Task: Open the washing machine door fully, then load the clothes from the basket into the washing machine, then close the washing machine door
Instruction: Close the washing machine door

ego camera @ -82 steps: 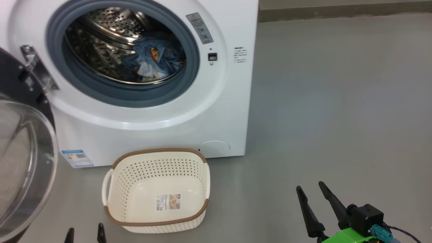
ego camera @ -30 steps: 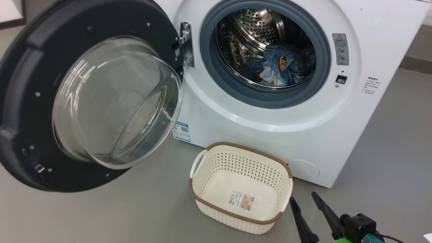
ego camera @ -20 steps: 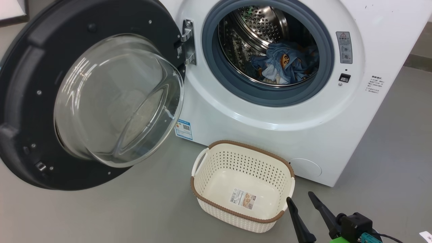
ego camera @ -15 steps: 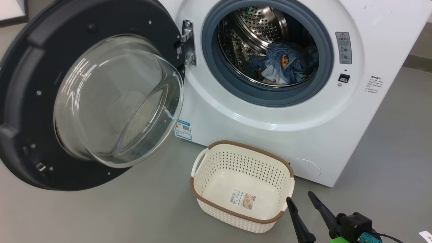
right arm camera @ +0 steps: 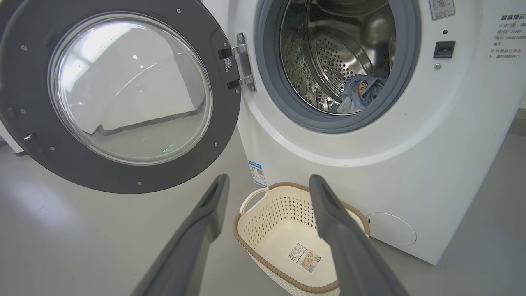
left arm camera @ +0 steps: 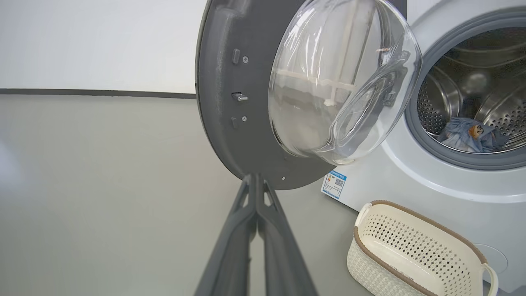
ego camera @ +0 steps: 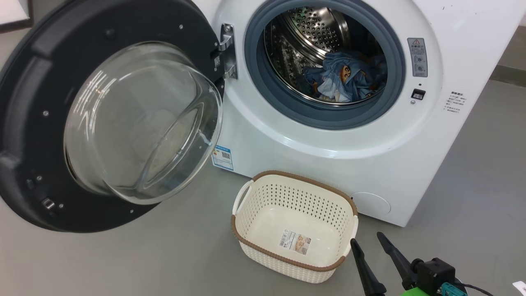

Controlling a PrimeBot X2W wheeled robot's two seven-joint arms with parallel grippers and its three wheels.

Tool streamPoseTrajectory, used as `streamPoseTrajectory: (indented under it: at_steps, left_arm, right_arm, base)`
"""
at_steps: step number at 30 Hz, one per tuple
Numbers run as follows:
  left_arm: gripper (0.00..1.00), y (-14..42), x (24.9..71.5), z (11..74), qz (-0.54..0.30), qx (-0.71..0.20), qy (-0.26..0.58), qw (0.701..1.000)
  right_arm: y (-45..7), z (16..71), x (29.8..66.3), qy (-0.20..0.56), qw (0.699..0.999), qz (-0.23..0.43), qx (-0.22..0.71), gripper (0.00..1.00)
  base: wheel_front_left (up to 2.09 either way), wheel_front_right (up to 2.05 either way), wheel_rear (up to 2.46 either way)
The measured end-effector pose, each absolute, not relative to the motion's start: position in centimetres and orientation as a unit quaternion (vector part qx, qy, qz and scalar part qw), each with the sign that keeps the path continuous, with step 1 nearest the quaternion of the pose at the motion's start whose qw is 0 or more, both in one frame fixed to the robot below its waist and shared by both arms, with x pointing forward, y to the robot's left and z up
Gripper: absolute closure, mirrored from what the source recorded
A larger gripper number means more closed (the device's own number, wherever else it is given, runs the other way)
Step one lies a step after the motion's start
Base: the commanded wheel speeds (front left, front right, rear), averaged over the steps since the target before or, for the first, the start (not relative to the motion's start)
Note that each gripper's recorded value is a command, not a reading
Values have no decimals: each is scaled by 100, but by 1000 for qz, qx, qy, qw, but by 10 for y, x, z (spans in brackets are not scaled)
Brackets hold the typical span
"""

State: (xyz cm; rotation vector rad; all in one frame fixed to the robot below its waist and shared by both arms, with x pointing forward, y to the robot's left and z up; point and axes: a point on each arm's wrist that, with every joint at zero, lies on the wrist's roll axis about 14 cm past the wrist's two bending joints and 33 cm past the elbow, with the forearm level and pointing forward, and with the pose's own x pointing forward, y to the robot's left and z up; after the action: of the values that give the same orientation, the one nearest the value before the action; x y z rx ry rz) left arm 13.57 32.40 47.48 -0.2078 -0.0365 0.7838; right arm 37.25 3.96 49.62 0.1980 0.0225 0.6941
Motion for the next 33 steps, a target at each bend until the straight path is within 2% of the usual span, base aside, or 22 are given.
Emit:
streamPoseTrajectory:
  at_steps: [14,27,33]
  left_arm:
    - [100,387,122,523,415,-126,-133,891]
    - [100,450,145,568,404,-169,-230,869]
    - [100,487,149,580,409,-268,-272,829]
  right_arm:
    - [36,494,375,13,937,334,98,0]
    - [32,490,377,18,939,327,100,0]
    - [27,489,378,18,942,320,101,0]
  base:
    - [0,0,0]
    - [0,0,0]
    - [0,0,0]
